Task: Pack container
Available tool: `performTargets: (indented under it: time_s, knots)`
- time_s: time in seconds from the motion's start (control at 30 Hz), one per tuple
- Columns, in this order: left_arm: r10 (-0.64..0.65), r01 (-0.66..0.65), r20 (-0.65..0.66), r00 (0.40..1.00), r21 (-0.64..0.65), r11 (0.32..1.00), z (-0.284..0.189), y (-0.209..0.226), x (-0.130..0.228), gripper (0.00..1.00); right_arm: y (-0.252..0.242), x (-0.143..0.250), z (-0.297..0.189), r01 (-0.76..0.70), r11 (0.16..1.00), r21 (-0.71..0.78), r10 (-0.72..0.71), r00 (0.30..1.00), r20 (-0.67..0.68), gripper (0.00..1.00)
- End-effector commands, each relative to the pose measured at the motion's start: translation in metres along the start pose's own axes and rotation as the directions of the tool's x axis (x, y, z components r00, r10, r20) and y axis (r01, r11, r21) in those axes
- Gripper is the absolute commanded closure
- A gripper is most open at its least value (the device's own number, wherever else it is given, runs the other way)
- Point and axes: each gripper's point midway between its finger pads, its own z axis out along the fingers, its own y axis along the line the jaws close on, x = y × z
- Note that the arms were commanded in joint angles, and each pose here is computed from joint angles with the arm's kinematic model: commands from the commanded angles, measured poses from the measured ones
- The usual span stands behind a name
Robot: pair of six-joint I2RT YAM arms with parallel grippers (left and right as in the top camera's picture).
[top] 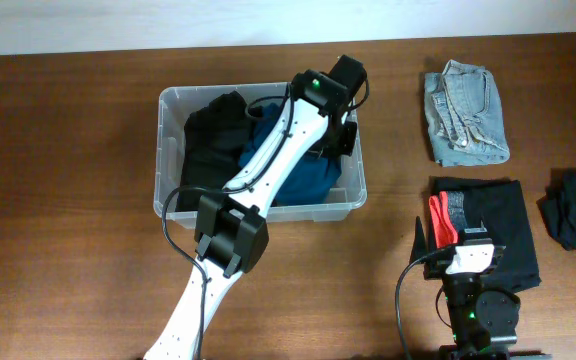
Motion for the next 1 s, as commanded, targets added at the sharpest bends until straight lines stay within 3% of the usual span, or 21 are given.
performTargets:
  time_s: [0.0,0.2,0.37,0.67,0.97]
  knots:
    - [0.031,-0.027,0.109,0.994,-0.035,0.999,-0.045,0.010,-0.018,0.87,-0.002,0.002,0.000,0.003,1.000,0.011,-0.003,1.000,-0.002,0.02]
    - [0.013,0.020,0.168,0.986,-0.191,0.981,-0.076,0.042,-0.020,0.87,-0.002,0.002,0.000,0.003,1.000,0.011,-0.003,1.000,-0.002,0.02]
    - [-0.034,0.057,0.128,0.991,-0.181,0.982,-0.066,0.055,-0.016,0.87,-0.002,0.002,0.000,0.003,1.000,0.011,-0.003,1.000,-0.002,0.02]
    - [-0.032,0.039,0.086,0.996,-0.086,0.996,-0.039,0.037,-0.013,0.87,-0.002,0.002,0.000,0.003,1.000,0.011,-0.003,1.000,-0.002,0.02]
    - [-0.004,0.006,0.022,1.000,-0.091,0.996,-0.009,0.025,0.005,0.87,-0.002,0.002,0.000,0.003,1.000,0.011,-0.003,1.000,-0.002,0.02]
